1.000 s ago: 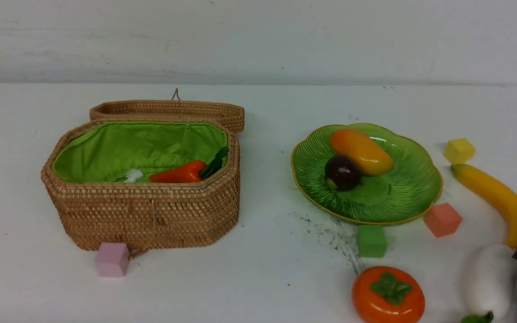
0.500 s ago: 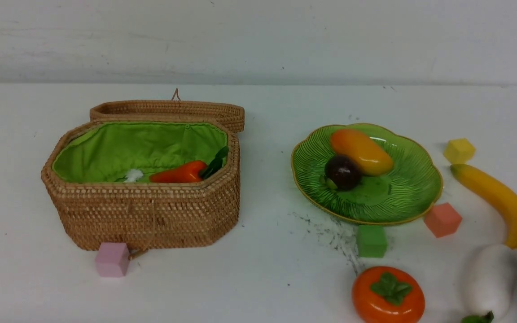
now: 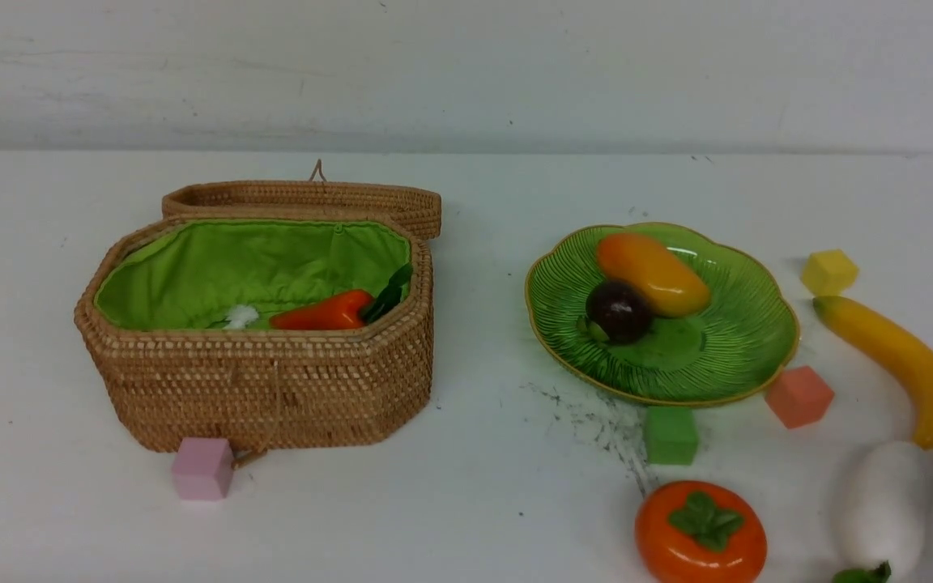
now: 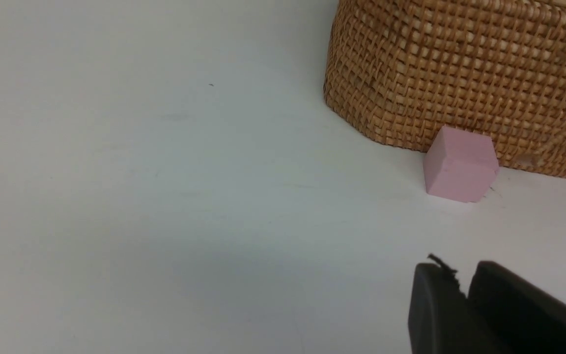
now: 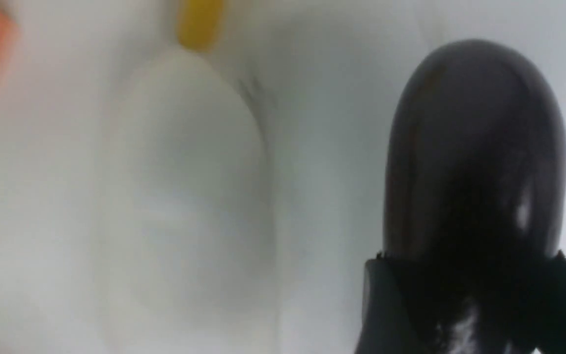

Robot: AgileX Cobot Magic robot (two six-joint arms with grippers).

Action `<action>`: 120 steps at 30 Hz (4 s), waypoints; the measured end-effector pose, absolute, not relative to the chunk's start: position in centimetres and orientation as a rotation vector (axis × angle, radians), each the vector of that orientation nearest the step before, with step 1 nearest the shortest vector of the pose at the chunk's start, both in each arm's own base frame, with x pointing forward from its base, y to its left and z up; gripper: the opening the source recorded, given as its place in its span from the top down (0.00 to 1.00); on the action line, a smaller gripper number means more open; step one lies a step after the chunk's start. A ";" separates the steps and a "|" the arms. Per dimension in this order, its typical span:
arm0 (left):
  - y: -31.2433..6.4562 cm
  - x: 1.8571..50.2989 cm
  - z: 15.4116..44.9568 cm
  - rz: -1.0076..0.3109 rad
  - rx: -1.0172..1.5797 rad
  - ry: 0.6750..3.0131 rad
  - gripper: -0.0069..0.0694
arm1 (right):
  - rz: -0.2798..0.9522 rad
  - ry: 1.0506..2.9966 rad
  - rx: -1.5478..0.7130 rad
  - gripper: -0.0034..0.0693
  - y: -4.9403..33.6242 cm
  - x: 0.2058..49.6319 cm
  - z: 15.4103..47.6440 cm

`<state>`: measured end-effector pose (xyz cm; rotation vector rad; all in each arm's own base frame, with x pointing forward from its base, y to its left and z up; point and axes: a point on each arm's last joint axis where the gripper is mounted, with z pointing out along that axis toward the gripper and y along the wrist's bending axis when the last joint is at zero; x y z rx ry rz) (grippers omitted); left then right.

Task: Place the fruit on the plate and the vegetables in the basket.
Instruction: Grab an eggplant with your right arm and place it in the basket on the left, then grab a tomato with your right arm and place it on the plate on the right.

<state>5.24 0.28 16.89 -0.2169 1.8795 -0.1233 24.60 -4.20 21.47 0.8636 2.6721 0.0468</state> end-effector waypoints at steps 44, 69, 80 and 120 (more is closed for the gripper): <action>0.3 5.2 16.9 -0.123 -0.216 1.880 0.73 | 0.525 1.558 -1.168 0.41 38.9 39.4 27.0; 0.3 5.2 16.9 -0.123 -0.216 1.880 0.71 | 0.645 1.590 -1.200 0.06 39.1 38.5 27.5; 0.3 5.2 16.9 -0.123 -0.216 1.880 0.69 | 0.523 1.813 -1.350 0.11 29.9 34.6 38.8; 0.3 5.2 16.9 -0.123 -0.216 1.880 0.67 | 0.526 2.864 -0.041 0.14 9.2 27.0 19.6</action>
